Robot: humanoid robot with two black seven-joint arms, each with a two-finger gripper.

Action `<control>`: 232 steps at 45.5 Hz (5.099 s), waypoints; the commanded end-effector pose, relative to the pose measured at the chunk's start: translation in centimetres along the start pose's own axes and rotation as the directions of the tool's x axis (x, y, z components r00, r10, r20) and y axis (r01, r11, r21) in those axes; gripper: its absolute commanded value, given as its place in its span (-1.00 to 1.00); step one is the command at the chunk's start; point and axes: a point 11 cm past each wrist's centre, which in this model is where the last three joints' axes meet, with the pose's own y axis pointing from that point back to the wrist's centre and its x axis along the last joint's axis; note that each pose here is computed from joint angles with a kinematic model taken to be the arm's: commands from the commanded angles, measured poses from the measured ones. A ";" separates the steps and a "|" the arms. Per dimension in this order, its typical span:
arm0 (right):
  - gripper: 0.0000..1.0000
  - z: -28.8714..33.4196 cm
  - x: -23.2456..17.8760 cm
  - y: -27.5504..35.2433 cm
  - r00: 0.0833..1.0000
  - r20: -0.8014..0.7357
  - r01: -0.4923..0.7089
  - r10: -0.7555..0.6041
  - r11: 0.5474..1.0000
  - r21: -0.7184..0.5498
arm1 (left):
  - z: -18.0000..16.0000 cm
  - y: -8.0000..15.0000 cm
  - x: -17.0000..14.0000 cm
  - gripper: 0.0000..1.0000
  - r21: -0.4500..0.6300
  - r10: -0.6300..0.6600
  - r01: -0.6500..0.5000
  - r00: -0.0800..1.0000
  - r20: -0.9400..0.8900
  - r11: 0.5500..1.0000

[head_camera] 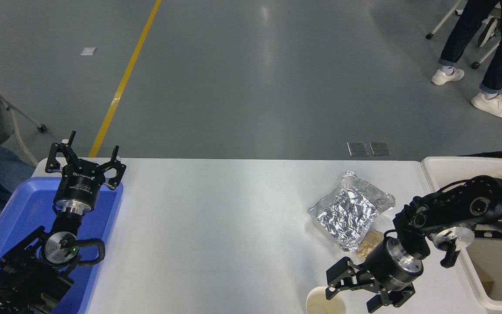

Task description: Pick up paper cup place in dustbin

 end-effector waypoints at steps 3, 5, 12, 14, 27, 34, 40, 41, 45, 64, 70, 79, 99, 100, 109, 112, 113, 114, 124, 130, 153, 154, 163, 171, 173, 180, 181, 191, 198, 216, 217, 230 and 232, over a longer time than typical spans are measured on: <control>0.62 2.2 -0.7 -2.6 1.000 0.024 0.016 -0.017 0.999 0.029 | 0.0 0.0 0.0 1.00 0.000 0.000 0.000 1.000 0.000 1.000; 0.27 2.5 -0.7 -2.6 1.000 0.013 0.014 -0.014 1.000 0.022 | 0.0 0.0 0.0 1.00 0.000 0.000 0.000 1.000 0.000 1.000; -0.37 3.1 -0.7 -2.6 1.000 -0.003 0.009 -0.009 1.000 0.015 | 0.0 0.0 0.0 1.00 0.000 0.000 0.000 1.000 0.000 1.000; -0.70 3.2 -0.7 -2.6 1.000 -0.004 0.010 -0.010 1.000 0.015 | 0.0 0.0 0.0 1.00 0.000 0.000 0.000 1.000 0.000 1.000; -1.00 2.6 -0.5 -2.5 1.000 -0.010 0.006 -0.005 1.000 0.030 | 0.0 0.0 0.0 1.00 0.000 0.000 0.000 1.000 0.000 1.000; -1.00 2.5 -0.3 -2.2 1.000 -0.014 0.007 -0.006 1.000 0.028 | 0.0 0.0 0.0 1.00 0.000 0.000 0.000 1.000 0.000 1.000; -1.00 2.4 -0.1 -1.8 1.000 -0.015 -0.002 0.002 1.000 0.030 | 0.0 0.0 0.0 1.00 0.000 0.000 0.000 1.000 0.000 1.000; -1.00 2.4 0.0 -1.8 1.000 -0.013 -0.002 0.003 1.000 0.029 | 0.0 0.0 0.0 1.00 0.000 0.000 0.000 1.000 0.000 1.000; -1.00 2.2 0.3 -1.3 1.000 -0.020 -0.006 0.006 1.000 0.025 | 0.0 0.0 0.0 1.00 0.000 0.000 0.000 1.000 0.000 1.000; -1.00 -2.2 5.1 14.0 0.962 -0.072 -0.266 0.264 0.964 -0.011 | 0.0 0.0 0.0 1.00 0.001 -0.001 0.001 1.000 0.001 1.000; -1.00 -3.9 3.7 20.3 0.931 -0.125 -0.352 0.342 0.933 -0.073 | 0.0 0.0 0.0 1.00 0.001 -0.001 0.001 1.000 0.001 1.000; -1.00 -8.0 1.0 26.9 0.904 -0.211 -0.401 0.373 0.909 -0.110 | 0.0 0.0 0.0 1.00 0.000 0.000 0.000 1.000 0.000 1.000; -1.00 -12.0 -1.0 30.8 0.853 -0.300 -0.487 0.427 0.859 -0.159 | -0.1 0.0 0.0 1.00 0.004 -0.003 0.003 1.000 0.001 1.000; -1.00 -11.8 -1.0 30.9 0.853 -0.297 -0.488 0.429 0.858 -0.161 | 0.0 0.0 0.0 1.00 0.003 -0.002 0.002 1.000 0.000 1.000; -1.00 -9.6 0.0 32.3 0.841 -0.278 -0.522 0.464 0.832 -0.191 | 0.0 0.0 0.0 1.00 0.003 -0.002 0.002 1.000 0.000 1.000; -1.00 -8.4 0.9 33.5 0.821 -0.299 -0.554 0.486 0.805 -0.213 | 0.0 0.0 0.0 1.00 0.001 -0.002 0.002 1.000 -0.001 1.000; -1.00 -7.7 1.2 33.7 0.817 -0.303 -0.561 0.490 0.797 -0.223 | 0.0 0.0 0.0 1.00 0.003 -0.002 0.002 1.000 0.000 1.000; -1.00 -7.0 1.6 33.9 0.815 -0.304 -0.565 0.493 0.791 -0.233 | 0.0 0.0 0.0 1.00 0.003 -0.002 0.002 1.000 0.000 1.000; -1.00 3.5 4.6 35.3 0.808 -0.256 -0.589 0.531 0.728 -0.351 | 0.0 0.0 0.0 1.00 0.003 -0.002 0.002 1.000 0.000 1.000; -1.00 11.2 5.2 35.0 0.812 -0.185 -0.574 0.553 0.701 -0.423 | 0.0 0.0 0.0 1.00 0.001 -0.002 0.002 1.000 -0.001 1.000; -1.00 28.3 10.1 20.7 0.688 0.003 -0.628 0.725 0.599 -0.497 | 0.0 -0.1 -0.1 1.00 -0.001 -0.003 0.003 1.000 -0.001 1.000; -1.00 28.8 10.1 20.0 0.682 0.013 -0.629 0.732 0.595 -0.500 | 0.0 -0.1 -0.1 1.00 0.001 -0.003 0.003 1.000 -0.001 1.000; -1.00 30.7 10.1 13.1 0.648 0.053 -0.635 0.759 0.578 -0.513 | 0.0 -0.1 -0.1 1.00 -0.001 -0.003 0.003 1.000 -0.001 1.000; -1.00 31.6 10.0 12.1 0.634 0.022 -0.642 0.773 0.543 -0.541 | 0.0 -0.1 -0.1 1.00 -0.001 -0.003 0.003 1.000 -0.001 1.000; -1.00 31.5 10.1 12.1 0.629 0.020 -0.648 0.778 0.538 -0.539 | 0.0 -0.1 -0.1 1.00 -0.001 -0.003 0.003 1.000 -0.001 1.000; 0.60 31.2 10.5 12.0 0.604 -0.003 -0.675 0.797 0.509 -0.533 | 0.0 -0.1 -0.1 1.00 -0.001 -0.002 0.002 1.000 0.000 1.000; 1.00 31.1 10.5 11.9 0.605 -0.003 -0.676 0.796 0.512 -0.531 | 0.0 -0.1 -0.1 1.00 -0.001 -0.002 0.002 1.000 0.000 1.000; 1.00 29.5 11.1 11.4 0.623 0.008 -0.678 0.782 0.545 -0.494 | 0.0 -0.1 -0.1 1.00 0.002 -0.003 0.003 1.000 0.000 1.000; 1.00 26.1 13.0 14.9 0.623 -0.027 -0.714 0.782 0.553 -0.429 | 0.0 -0.1 -0.2 1.00 0.003 -0.008 0.008 1.000 0.000 1.000; 1.00 7.0 9.5 22.6 0.834 -0.188 -0.548 0.518 0.818 -0.177 | -0.1 -0.1 -0.2 1.00 0.006 -0.012 0.012 1.000 -0.002 1.000; 1.00 6.0 9.1 22.4 0.850 -0.185 -0.522 0.494 0.837 -0.165 | -0.1 -0.1 -0.2 1.00 0.006 -0.012 0.012 1.000 -0.002 1.000; 1.00 -7.3 4.1 22.2 0.933 -0.253 -0.280 0.257 0.958 -0.056 | 0.0 0.0 -0.1 1.00 0.001 -0.006 0.006 1.000 -0.002 1.000; 1.00 -9.2 3.8 22.1 0.928 -0.271 -0.276 0.254 0.960 -0.046 | 0.0 0.0 -0.1 1.00 0.003 -0.005 0.005 1.000 -0.001 1.000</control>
